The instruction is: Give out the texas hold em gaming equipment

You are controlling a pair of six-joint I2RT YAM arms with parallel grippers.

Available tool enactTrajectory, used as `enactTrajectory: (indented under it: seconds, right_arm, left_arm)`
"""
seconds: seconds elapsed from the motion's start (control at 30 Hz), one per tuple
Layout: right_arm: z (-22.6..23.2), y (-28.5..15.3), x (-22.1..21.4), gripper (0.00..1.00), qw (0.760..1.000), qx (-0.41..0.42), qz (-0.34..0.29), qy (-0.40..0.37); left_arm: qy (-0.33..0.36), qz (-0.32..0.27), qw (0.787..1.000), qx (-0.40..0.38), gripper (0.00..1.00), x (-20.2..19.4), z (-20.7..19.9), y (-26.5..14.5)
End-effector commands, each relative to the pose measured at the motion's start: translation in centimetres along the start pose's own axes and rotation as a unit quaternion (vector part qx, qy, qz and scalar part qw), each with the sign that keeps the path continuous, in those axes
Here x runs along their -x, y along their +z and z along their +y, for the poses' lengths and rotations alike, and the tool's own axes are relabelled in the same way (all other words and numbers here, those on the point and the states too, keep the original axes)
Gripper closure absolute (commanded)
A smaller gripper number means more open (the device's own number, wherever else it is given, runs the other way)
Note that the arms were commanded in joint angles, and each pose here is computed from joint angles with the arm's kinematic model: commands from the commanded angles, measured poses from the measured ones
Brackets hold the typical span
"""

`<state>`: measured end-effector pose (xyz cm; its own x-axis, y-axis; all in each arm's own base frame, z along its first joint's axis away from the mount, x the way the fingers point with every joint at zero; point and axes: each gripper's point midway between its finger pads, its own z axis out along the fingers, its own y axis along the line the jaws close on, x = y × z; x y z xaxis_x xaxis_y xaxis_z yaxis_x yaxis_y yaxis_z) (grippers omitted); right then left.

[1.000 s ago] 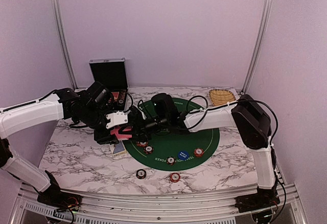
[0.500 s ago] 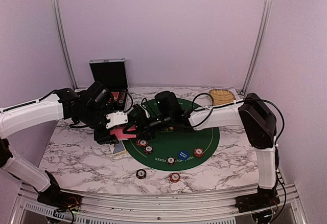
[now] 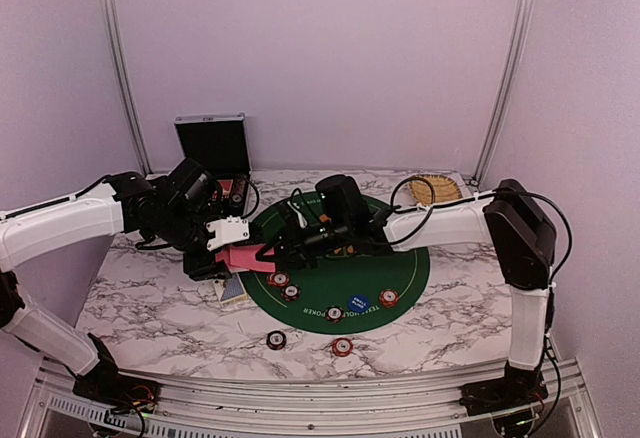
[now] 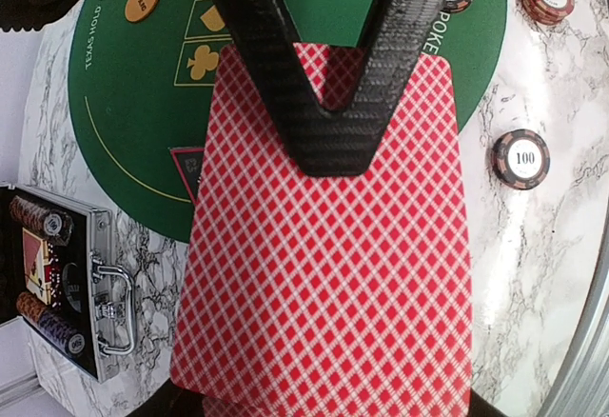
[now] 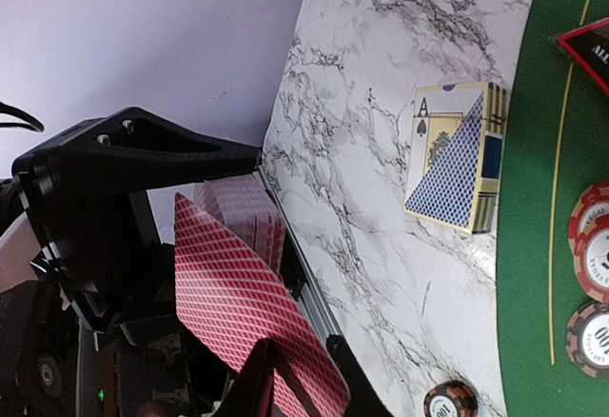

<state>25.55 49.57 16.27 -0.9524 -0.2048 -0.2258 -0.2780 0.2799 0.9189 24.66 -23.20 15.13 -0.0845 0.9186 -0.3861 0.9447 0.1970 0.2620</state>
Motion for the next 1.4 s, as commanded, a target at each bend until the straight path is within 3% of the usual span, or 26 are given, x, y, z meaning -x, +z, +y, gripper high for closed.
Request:
enactTrajectory:
  seconds: [0.0,0.17,0.63,1.03,1.37]
  right_arm:
    - [1.4,-1.7,1.0,0.85,1.000,-0.001,-0.023,-0.010]
    - [1.2,-3.4,1.9,0.92,0.999,-0.009,-0.039,-0.009]
    - [-2.4,-7.6,6.4,0.95,0.996,-0.047,-0.078,-0.004]
    - [-7.0,-4.7,11.5,0.98,0.995,-0.062,-0.075,0.010]
    - [-9.7,-3.0,16.9,1.00,0.991,-0.049,-0.124,0.018]
  left_arm:
    - [0.007,-0.023,0.999,0.023,1.00,0.9,0.7,-1.3]
    - [0.008,-0.019,0.999,0.025,1.00,0.6,0.6,-1.3]
    - [0.014,-0.012,0.999,0.028,1.00,0.1,0.6,-1.2]
    - [0.013,-0.010,1.000,0.025,1.00,0.0,0.5,-1.2]
    - [0.011,-0.011,1.000,0.018,1.00,0.1,0.3,-1.0]
